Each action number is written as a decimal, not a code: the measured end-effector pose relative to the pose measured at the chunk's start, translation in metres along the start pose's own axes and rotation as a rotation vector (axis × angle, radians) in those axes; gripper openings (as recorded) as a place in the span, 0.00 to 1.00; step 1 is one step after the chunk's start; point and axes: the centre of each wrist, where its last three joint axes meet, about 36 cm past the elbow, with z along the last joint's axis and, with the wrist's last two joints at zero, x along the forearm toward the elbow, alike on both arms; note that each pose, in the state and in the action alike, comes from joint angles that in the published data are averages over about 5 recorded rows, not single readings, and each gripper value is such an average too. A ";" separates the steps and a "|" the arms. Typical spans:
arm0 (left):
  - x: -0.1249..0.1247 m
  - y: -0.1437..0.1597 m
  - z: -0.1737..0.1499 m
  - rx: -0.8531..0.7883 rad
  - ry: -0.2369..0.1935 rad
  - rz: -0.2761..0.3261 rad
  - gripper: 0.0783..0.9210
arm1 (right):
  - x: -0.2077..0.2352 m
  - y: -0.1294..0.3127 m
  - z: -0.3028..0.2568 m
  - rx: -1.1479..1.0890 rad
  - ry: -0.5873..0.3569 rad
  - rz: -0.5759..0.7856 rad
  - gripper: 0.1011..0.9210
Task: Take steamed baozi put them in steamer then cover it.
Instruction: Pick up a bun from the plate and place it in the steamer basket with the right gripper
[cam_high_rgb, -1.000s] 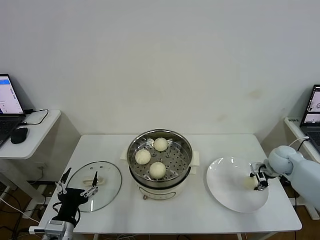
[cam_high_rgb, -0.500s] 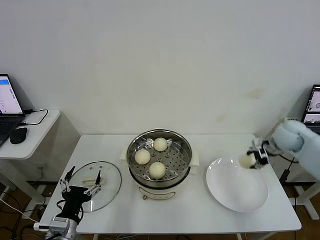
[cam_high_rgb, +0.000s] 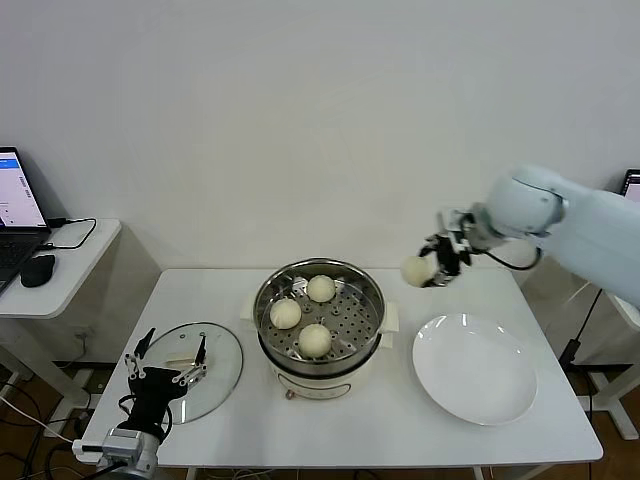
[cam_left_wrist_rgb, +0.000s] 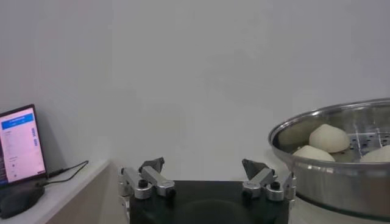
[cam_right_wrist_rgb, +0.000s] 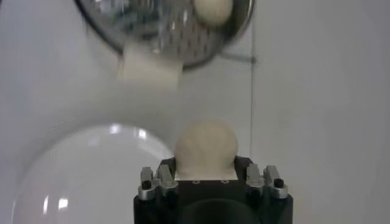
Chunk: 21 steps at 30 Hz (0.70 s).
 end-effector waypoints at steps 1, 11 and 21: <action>0.000 0.000 0.000 0.000 0.000 -0.001 0.88 | -0.003 -0.001 -0.009 -0.003 -0.006 -0.006 0.60; 0.002 0.008 0.001 0.002 0.007 -0.016 0.88 | -0.055 -0.001 -0.082 -0.022 -0.009 -0.078 0.60; 0.004 0.011 -0.001 0.001 0.004 -0.027 0.88 | -0.110 0.007 -0.103 -0.043 0.039 -0.118 0.60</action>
